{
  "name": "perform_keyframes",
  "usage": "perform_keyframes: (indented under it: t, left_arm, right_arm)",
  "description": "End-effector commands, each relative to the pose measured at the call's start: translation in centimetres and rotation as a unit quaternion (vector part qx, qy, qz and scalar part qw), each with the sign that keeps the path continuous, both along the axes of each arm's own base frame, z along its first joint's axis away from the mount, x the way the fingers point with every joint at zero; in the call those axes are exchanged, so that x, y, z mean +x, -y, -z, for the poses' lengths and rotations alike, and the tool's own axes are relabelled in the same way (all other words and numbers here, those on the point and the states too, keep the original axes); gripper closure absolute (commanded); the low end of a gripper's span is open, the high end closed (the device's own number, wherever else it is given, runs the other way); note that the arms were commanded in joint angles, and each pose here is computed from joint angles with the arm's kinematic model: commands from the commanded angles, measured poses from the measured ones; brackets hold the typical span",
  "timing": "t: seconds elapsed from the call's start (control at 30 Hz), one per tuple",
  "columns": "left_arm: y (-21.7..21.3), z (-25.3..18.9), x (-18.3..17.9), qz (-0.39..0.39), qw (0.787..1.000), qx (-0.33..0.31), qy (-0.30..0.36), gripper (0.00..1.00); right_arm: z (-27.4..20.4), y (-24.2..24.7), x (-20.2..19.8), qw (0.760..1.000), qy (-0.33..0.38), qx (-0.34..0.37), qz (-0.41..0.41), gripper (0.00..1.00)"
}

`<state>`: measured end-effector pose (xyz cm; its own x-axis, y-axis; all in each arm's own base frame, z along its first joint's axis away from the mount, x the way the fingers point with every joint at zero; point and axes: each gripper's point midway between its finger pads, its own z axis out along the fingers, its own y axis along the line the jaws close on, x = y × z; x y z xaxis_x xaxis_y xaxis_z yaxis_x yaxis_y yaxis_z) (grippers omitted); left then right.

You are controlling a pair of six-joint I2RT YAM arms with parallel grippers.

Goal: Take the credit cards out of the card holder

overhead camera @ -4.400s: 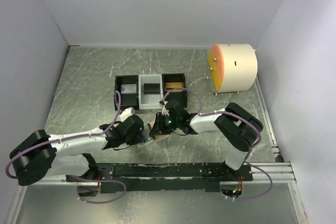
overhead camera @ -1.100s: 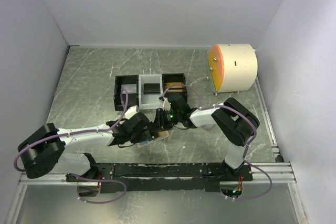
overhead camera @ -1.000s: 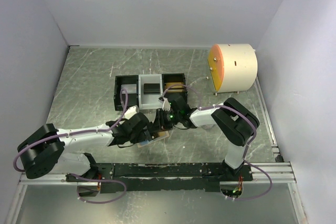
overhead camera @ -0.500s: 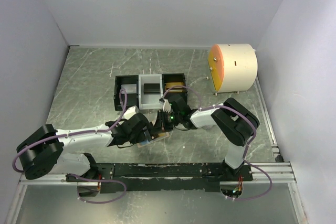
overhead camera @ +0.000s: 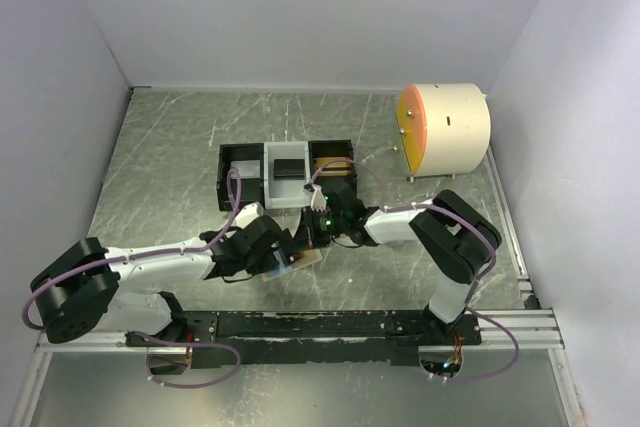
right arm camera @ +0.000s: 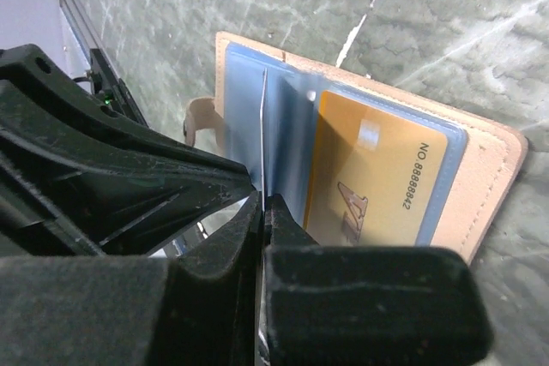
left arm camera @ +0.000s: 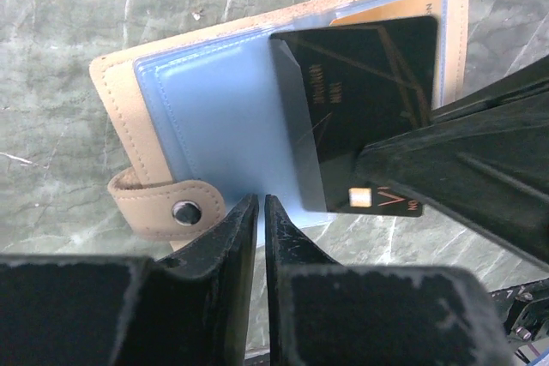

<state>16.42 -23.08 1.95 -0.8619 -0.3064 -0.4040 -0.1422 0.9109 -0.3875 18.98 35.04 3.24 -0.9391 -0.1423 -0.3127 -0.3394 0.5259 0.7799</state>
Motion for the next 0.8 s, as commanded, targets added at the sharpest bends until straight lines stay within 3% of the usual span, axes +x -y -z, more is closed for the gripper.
perform_keyframes:
  t: [0.0,0.3,0.57,0.77]
  left_arm:
    - [-1.6,0.2,-0.5,-0.005,1.000,0.024,-0.001,0.80]
    - [-1.3,-2.6,-0.1,-0.002,0.999,-0.019,0.034,0.78]
    - [-2.1,-5.5,-0.2,0.007,0.997,-0.039,0.071,0.70]
    - [-2.7,-7.1,1.1,0.016,0.994,-0.005,0.104,0.49]
  right_arm:
    - [-1.0,0.9,0.9,0.998,0.051,-0.017,0.015,1.00]
    - [-2.7,2.1,0.9,0.994,0.095,0.006,0.047,1.00]
    - [-7.6,4.4,3.2,0.964,0.237,0.015,0.117,1.00]
    - [-11.0,5.9,3.9,0.932,0.334,0.041,0.132,1.00]
